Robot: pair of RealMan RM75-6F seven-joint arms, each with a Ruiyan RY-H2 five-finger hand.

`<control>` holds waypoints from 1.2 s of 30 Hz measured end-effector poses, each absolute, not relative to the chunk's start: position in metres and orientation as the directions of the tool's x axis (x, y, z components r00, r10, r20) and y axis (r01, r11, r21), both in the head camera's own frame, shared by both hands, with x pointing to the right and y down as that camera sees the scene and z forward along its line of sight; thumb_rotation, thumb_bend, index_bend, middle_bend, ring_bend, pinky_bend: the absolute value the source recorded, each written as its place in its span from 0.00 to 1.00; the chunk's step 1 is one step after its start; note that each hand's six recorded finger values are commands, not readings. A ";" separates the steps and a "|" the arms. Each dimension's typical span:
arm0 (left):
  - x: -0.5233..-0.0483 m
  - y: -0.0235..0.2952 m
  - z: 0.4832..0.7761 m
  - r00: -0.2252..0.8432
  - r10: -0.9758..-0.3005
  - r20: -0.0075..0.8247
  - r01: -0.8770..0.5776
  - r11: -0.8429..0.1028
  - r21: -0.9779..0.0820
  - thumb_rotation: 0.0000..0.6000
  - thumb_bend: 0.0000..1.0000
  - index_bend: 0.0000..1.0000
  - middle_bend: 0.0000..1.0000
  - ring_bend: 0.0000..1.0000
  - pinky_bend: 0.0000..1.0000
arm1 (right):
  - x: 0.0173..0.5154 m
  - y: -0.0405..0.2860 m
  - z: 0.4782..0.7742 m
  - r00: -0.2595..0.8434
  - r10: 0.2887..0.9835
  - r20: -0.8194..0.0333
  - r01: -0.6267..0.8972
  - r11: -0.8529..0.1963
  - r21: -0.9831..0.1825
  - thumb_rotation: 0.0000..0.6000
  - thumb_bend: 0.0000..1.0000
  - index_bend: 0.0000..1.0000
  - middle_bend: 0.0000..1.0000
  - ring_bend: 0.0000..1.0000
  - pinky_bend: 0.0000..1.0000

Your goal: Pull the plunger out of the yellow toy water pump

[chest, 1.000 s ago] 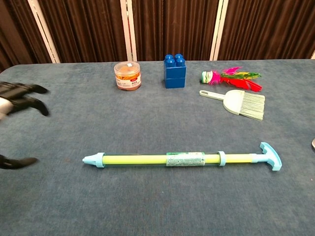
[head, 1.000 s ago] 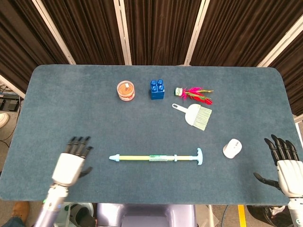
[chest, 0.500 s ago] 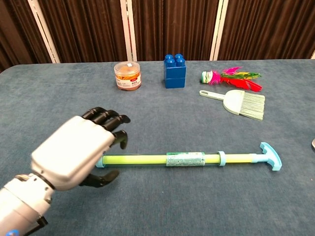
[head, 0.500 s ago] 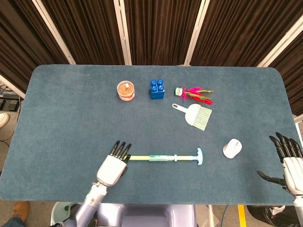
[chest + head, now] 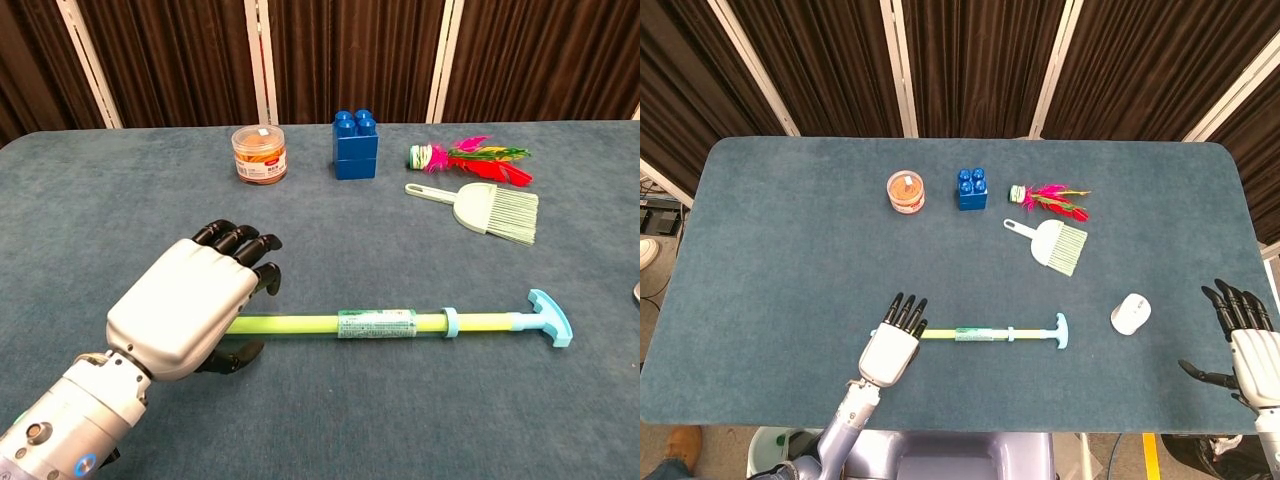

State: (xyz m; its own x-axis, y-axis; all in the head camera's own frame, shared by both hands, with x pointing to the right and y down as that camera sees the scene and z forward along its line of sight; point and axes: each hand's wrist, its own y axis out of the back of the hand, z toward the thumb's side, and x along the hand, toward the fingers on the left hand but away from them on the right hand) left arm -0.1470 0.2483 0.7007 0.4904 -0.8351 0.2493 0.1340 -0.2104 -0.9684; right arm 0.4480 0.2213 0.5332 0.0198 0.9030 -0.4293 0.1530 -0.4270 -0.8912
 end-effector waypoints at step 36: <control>-0.142 0.246 0.705 0.470 -0.851 0.234 0.076 -0.224 -0.972 1.00 0.49 0.67 0.31 0.20 0.17 | 0.437 0.225 0.560 0.038 0.874 -0.484 0.073 -0.486 -0.871 1.00 0.16 0.28 0.00 0.00 0.02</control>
State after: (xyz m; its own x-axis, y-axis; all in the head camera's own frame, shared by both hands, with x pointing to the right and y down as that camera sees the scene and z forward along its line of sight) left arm -0.1422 0.2462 0.7048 0.4702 -0.8511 0.2335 0.0763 -0.2244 -0.9715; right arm 0.4372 0.2251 0.5603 0.0382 0.8740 -0.4844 0.0731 -0.4859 -0.8710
